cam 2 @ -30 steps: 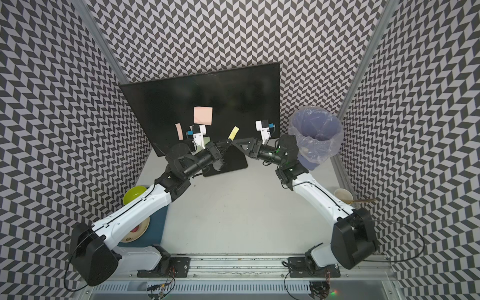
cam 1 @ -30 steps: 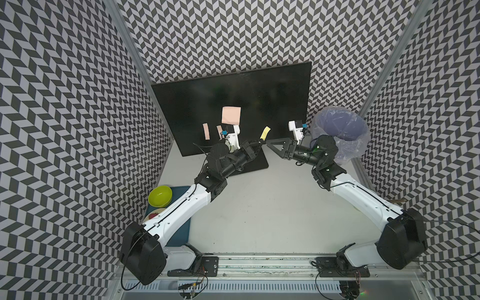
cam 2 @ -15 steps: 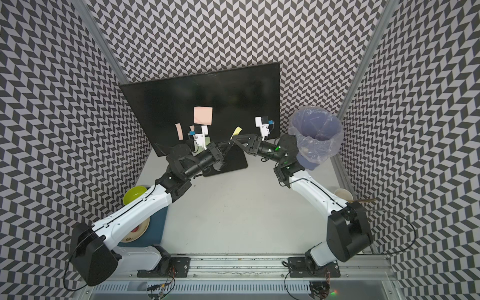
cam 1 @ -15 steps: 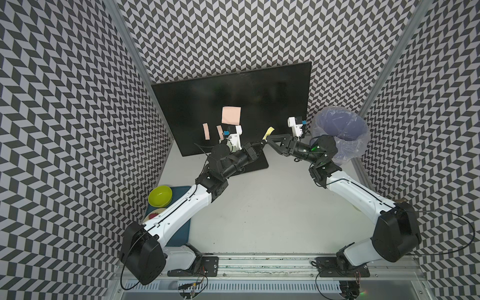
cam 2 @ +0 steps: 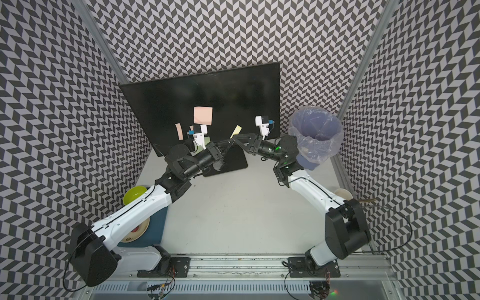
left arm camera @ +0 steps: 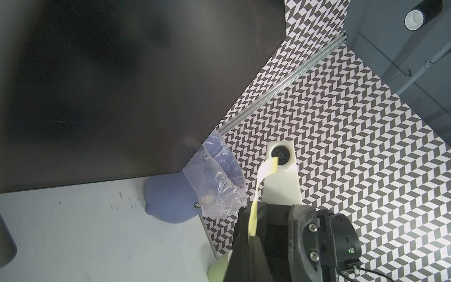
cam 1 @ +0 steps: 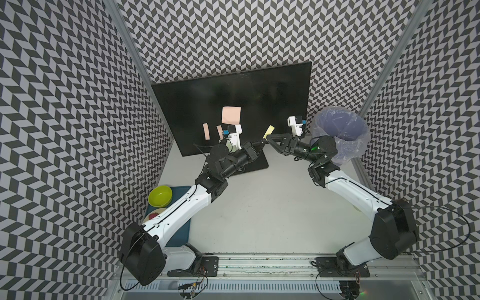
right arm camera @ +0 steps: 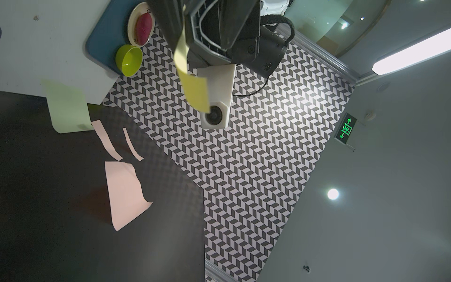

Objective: Remove the sticky note from the monitor
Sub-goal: Tear off the sticky note from the monitor, then place the sticky note in the trash bin.

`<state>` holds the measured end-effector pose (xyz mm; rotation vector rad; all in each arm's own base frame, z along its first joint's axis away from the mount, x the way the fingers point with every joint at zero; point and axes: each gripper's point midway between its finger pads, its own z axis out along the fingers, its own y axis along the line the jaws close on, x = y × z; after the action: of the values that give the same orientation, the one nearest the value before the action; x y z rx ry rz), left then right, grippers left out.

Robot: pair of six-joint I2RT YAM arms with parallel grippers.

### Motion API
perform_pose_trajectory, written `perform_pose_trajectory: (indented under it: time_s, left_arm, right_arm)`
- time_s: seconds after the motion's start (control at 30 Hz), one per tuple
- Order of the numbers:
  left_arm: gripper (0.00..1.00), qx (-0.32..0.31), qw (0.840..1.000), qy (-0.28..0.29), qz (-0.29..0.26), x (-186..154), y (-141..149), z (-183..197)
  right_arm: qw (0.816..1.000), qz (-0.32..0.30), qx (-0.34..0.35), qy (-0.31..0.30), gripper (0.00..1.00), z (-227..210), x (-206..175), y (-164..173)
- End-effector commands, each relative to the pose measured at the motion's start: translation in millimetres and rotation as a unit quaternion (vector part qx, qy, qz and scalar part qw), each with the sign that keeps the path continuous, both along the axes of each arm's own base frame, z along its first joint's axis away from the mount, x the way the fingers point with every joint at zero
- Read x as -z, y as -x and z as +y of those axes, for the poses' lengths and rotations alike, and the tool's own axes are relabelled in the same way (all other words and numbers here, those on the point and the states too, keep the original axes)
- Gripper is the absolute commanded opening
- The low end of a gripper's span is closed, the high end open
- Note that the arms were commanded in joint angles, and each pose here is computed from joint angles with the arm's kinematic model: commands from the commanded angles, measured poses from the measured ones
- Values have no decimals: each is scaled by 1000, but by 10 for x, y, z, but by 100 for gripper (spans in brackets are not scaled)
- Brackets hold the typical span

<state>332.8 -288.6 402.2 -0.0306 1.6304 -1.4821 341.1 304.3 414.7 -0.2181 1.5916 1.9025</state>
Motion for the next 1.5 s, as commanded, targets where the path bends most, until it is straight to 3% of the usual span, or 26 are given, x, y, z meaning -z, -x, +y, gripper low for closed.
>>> perform_pose_trajectory:
  time_s: [0.0, 0.4, 0.57, 0.83, 1.07, 1.2, 1.33, 1.47]
  left_arm:
    - [0, 14, 1000, 7, -27, -144, 111, -17]
    - [0, 17, 999, 2, -31, -138, 133, -28]
    - [0, 19, 999, -2, -30, -102, 153, -24]
    - [28, 12, 999, -10, -38, -130, 167, 5]
    - [63, -9, 998, -34, -49, -128, 159, 105]
    - [76, -25, 997, -51, -53, -115, 125, 189]
    - [86, -42, 995, -76, -55, -68, 60, 285]
    - [90, -56, 992, -98, -52, 14, -18, 377]
  right_arm:
    - [1000, -22, -3, -13, 22, -8, -67, 17]
    - [1000, -21, -2, -16, 0, -6, -81, 1]
    - [1000, -24, 1, -17, 0, -21, -103, -5]
    - [1000, -27, 9, -9, 0, -55, -89, -25]
    - [995, -32, 74, 56, 0, -400, 84, -270]
    - [972, -36, 174, 154, 0, -945, 330, -620]
    - [935, -44, 269, 228, 0, -1636, 434, -883]
    - [895, -38, 347, 276, 0, -2303, 482, -1088]
